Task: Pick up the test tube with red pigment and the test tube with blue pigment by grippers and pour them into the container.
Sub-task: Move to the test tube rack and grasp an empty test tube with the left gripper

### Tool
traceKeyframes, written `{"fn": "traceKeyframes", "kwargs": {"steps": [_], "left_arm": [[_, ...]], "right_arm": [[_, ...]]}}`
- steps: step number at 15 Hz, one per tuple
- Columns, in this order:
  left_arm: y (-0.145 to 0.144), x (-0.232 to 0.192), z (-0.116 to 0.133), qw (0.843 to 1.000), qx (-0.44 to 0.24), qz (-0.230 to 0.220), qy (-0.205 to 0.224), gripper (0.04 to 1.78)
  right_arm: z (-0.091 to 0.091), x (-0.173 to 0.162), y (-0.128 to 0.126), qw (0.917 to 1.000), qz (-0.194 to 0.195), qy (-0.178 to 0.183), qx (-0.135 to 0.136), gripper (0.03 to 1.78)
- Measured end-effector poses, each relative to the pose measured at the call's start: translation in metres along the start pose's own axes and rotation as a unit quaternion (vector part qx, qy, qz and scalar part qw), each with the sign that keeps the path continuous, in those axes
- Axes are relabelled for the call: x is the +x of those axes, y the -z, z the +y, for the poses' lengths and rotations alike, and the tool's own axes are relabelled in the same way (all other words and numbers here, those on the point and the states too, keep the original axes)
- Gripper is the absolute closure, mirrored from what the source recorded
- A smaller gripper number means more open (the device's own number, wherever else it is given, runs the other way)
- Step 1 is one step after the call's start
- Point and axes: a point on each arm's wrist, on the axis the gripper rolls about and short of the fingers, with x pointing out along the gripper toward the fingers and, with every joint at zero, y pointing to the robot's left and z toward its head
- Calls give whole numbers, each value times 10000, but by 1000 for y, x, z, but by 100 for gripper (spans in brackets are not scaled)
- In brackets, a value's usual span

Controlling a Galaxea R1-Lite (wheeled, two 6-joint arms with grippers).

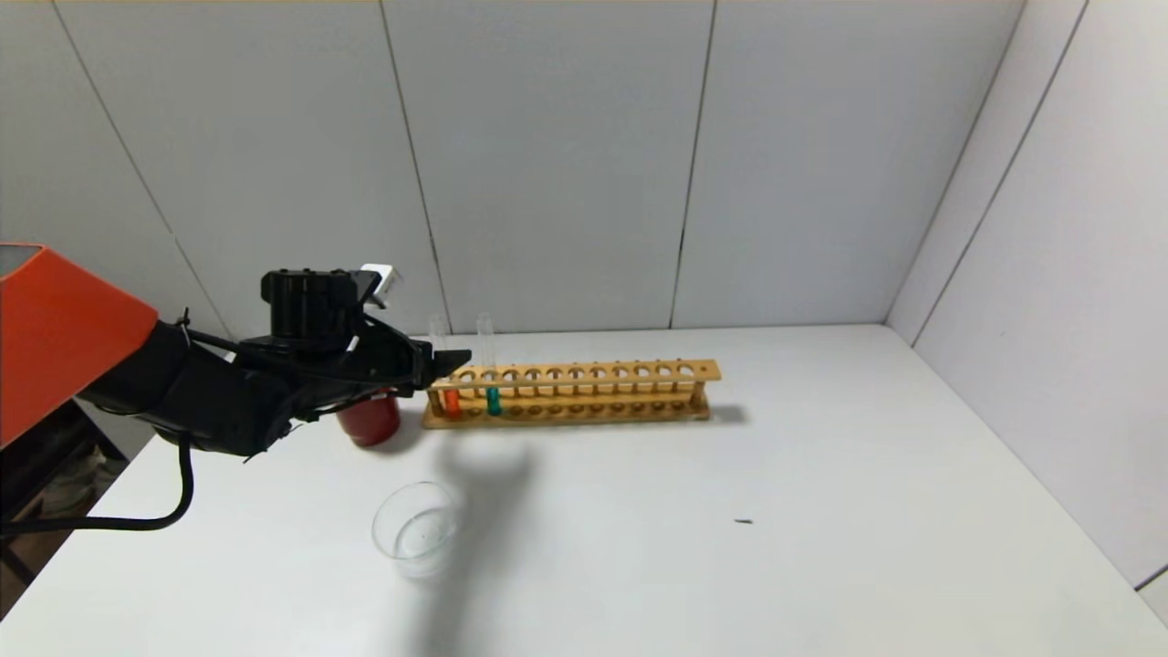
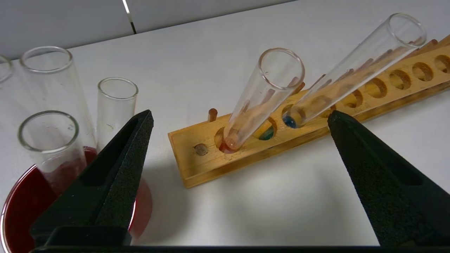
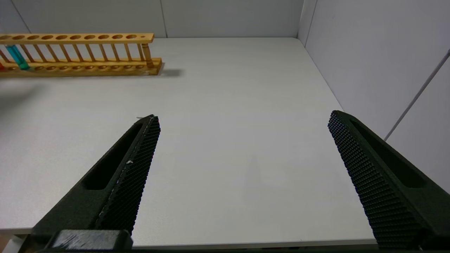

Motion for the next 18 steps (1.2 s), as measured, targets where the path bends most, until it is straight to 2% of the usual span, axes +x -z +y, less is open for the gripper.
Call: {"fn": "traceKeyframes", "kwargs": {"steps": [11,14,16,18], "left_arm": [[0,19,3,10000,1,-49,5,11],[0,23,4,10000,3,-58,4,35],[1,25,3,10000,13,-36,18,63],[2,27,0,10000,23,-23,44,102]], "right_arm": [[0,0,0,10000,0,-2,0,6],[0,0,0,10000,0,-2,2,6],[0,0,0,10000,0,-2,2,6],[0,0,0,10000,0,-2,-2,6]]}}
